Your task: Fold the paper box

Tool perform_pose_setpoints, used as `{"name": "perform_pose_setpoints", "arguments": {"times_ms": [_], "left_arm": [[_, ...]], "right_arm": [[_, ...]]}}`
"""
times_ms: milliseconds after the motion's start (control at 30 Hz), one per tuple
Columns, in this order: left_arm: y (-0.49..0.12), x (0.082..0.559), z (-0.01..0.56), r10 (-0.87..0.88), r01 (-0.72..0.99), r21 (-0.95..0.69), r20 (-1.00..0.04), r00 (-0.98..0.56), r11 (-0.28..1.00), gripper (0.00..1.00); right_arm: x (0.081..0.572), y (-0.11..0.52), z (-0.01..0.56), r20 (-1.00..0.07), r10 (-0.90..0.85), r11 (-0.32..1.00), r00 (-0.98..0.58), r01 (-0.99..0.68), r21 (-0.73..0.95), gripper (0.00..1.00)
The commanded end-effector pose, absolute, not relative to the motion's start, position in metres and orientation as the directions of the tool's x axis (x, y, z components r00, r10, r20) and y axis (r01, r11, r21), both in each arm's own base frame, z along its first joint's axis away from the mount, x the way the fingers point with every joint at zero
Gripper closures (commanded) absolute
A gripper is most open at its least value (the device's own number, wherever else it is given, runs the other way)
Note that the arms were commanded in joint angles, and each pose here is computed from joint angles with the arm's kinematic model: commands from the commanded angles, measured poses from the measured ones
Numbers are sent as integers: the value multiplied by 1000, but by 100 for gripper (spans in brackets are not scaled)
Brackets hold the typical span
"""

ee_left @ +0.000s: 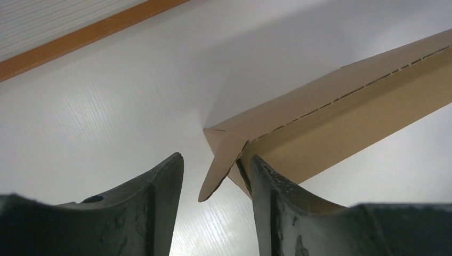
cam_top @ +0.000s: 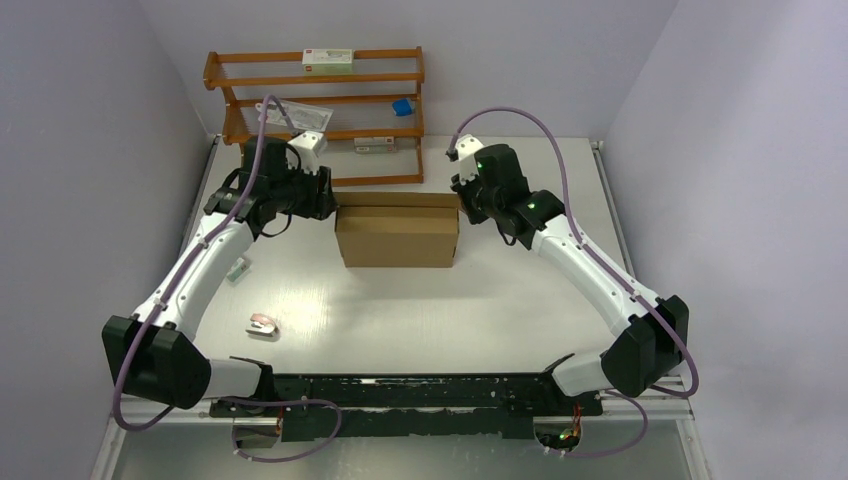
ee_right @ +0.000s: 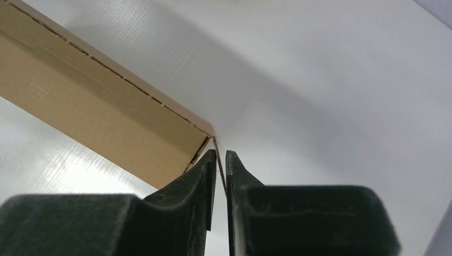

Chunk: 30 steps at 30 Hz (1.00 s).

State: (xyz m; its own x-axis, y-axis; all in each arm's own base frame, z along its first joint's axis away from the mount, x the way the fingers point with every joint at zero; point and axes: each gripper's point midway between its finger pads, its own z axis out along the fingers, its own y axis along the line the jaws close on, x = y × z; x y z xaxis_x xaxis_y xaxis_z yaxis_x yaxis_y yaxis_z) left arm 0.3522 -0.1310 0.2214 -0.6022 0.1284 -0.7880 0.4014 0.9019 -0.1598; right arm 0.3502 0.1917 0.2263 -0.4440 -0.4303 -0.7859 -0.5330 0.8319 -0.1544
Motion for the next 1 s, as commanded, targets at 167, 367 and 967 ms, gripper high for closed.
{"name": "perform_pose_setpoints", "arguments": {"times_ms": [167,367,967], "left_arm": [[-144,349,236,136,462,-185,-804,-578,867,70],[-146,342,248,73,435,-219,-824,-561,873,84],[-167,331,226,-46,317,-337,-746,-664,886,91]], "right_arm": [[349,194,232,-806,-405,830,-431,-544,-126,92],[346,198,234,-816,-354,847,-457,-526,-73,100],[342,213,241,-779,-31,931,-626,-301,205,100]]}}
